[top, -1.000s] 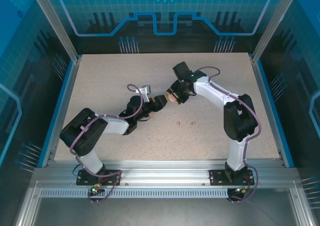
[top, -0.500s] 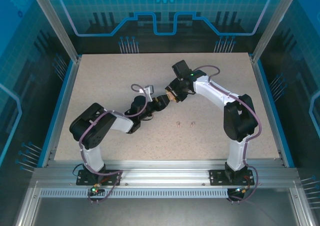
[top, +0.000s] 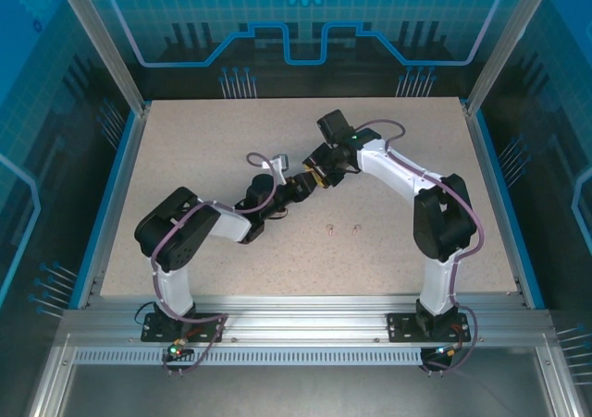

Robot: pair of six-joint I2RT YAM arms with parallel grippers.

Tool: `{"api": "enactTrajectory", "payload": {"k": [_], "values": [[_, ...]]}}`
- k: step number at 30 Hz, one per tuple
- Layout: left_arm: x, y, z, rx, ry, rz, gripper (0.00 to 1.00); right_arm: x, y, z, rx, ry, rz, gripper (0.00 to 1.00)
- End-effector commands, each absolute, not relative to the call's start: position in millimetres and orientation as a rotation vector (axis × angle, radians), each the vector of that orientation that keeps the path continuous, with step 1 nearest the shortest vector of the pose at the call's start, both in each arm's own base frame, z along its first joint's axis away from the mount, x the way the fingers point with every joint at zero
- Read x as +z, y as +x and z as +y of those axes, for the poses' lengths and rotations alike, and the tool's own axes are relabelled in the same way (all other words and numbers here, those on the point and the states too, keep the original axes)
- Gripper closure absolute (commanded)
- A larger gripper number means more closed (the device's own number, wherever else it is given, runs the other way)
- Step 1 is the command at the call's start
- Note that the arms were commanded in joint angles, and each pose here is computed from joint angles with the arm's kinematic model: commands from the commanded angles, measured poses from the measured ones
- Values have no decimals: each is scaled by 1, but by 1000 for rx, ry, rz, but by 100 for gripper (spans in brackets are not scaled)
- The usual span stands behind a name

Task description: Insert wireless bluetooth earbuds into charging case

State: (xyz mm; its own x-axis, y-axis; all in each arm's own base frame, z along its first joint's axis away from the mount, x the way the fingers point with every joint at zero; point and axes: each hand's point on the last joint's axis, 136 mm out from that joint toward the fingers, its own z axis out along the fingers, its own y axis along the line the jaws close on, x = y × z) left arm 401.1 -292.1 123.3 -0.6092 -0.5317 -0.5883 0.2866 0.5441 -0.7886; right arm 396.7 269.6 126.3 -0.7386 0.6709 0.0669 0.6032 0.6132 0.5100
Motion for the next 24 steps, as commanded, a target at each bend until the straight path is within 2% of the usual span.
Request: {"api": "enactTrajectory", "payload": {"k": [1,7,15,17,19,21,24], "values": [[130,407,-297,-1187,-206,1863,54,136,397,276,830,1063,2696,70],[130,409,-297,-1184,-209,1862,62,138,396,275,832,1062,2691,70],[131,409,-296,-1179,-218,1858,79,140,396,272,840,1064,2681,70],[132,408,-295,-1182,-219,1860,83,142,397,272,848,1064,2673,62],[133,407,-296,-1186,-214,1861,89,150,401,269,862,1049,2653,44],[135,405,-296,-1196,-208,1868,92,163,406,264,870,1020,2617,30],[138,399,-298,-1208,-182,1887,95,188,415,242,869,990,2537,24]]}}
